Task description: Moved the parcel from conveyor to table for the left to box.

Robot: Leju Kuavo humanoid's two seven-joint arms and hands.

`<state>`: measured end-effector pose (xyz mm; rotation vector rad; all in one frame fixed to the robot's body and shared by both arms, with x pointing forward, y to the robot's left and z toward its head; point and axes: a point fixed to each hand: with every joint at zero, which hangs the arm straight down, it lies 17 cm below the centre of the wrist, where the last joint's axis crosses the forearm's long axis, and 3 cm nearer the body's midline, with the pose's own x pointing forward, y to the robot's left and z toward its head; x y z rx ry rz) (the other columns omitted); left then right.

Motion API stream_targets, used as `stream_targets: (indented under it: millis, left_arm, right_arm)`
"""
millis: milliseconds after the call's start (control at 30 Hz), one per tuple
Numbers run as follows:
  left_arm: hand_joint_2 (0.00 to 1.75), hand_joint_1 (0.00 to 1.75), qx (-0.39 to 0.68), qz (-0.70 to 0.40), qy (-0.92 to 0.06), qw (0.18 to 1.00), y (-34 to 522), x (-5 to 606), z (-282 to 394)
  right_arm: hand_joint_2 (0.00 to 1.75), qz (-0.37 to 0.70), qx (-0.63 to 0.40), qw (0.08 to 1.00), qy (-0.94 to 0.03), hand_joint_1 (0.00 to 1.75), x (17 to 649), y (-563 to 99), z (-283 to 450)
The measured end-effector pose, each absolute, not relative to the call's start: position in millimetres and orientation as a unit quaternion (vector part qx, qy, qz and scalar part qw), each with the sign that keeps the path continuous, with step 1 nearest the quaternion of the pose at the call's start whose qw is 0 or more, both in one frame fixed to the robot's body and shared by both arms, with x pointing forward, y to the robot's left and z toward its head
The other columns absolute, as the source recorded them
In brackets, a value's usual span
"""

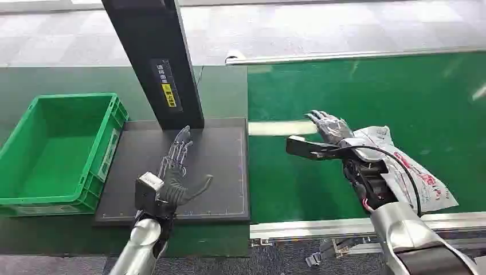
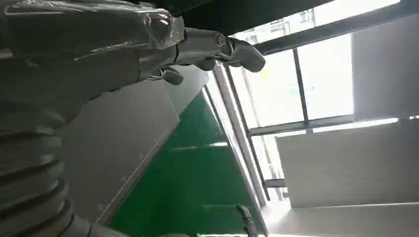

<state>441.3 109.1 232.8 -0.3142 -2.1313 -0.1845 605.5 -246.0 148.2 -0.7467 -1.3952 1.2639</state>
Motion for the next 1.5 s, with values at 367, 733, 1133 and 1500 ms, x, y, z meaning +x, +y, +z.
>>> stream_targets:
  millis: [367, 733, 1133, 1500]
  left_arm:
    - [1.75, 0.00, -0.110, -0.062, -0.872, 0.474, 126, 438, 229]
    - [1.75, 0.00, -0.086, -0.047, -0.872, 0.479, 148, 441, 225]
    - [1.75, 0.00, -0.084, -0.048, -0.871, 0.481, 151, 444, 225]
    - [1.75, 0.00, -0.081, -0.045, -0.873, 0.479, 152, 447, 229]
  right_arm:
    - [1.75, 0.572, -0.323, 0.553, -0.512, 0.00, 610, -291, 136]
    - [1.75, 0.628, -0.265, 0.632, -0.368, 0.00, 560, -374, 65]
    - [1.75, 0.661, -0.265, 0.631, -0.308, 0.00, 530, -423, 50]
    - [1.75, 0.683, -0.238, 0.633, -0.276, 0.00, 509, -430, 35]
